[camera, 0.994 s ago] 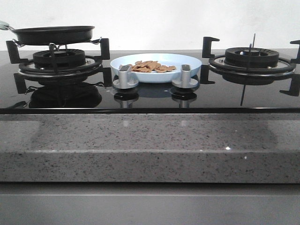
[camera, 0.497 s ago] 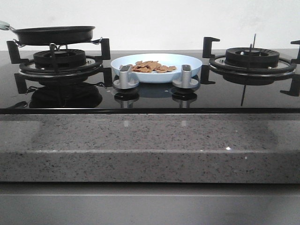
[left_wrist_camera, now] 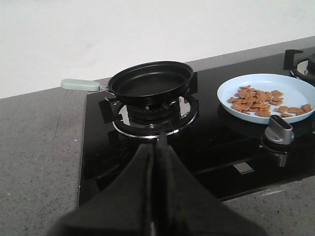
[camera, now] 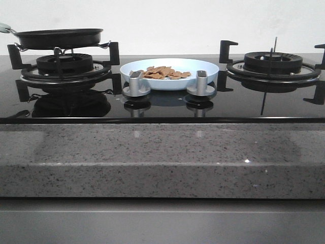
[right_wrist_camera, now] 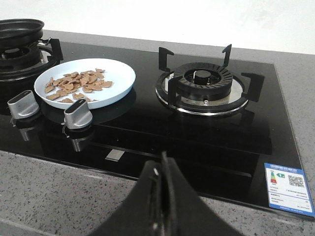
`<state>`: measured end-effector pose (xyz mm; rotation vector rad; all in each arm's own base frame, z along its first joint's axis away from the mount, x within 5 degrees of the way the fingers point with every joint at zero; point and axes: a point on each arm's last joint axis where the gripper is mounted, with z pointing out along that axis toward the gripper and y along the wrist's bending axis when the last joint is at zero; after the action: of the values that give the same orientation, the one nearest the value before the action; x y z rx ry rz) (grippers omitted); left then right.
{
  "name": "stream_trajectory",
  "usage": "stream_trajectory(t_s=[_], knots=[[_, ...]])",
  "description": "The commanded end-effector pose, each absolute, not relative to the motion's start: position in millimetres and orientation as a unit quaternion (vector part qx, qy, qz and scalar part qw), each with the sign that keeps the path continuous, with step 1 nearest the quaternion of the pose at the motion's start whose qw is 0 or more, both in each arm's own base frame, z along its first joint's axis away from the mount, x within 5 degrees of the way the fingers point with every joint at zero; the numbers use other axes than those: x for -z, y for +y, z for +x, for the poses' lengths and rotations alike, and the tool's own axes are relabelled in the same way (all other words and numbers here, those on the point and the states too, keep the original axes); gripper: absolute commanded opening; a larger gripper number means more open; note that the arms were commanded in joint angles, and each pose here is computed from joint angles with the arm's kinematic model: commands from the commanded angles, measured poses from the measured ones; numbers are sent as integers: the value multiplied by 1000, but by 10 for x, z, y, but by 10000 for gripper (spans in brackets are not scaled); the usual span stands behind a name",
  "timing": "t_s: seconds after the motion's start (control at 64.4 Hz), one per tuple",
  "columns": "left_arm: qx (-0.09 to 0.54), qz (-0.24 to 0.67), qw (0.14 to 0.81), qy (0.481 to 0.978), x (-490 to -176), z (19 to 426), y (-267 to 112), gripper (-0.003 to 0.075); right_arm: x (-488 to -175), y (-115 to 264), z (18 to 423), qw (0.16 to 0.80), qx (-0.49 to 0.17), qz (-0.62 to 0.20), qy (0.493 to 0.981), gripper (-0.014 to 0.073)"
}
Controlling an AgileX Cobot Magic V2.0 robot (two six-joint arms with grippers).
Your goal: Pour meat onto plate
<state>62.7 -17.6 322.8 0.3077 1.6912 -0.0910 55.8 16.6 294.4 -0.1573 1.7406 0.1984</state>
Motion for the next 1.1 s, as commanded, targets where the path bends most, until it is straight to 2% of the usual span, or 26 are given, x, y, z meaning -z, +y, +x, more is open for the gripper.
stream_trajectory(t_s=[0.0,0.73,0.885,1.087], knots=[[50,121,686,716,-3372,634,-175,-20,-3084,150,566,672,-79,-65,733,-60],[47,118,696,707,-3375,645,-170,-20,-3084,150,566,672,-79,-65,733,-60],[28,94,732,674,-3292,647,-118,-20,-3084,150,566,672,-79,-65,733,-60],[34,85,732,676,-3020,528,-93,-20,-3084,150,566,672,-79,-65,733,-60]])
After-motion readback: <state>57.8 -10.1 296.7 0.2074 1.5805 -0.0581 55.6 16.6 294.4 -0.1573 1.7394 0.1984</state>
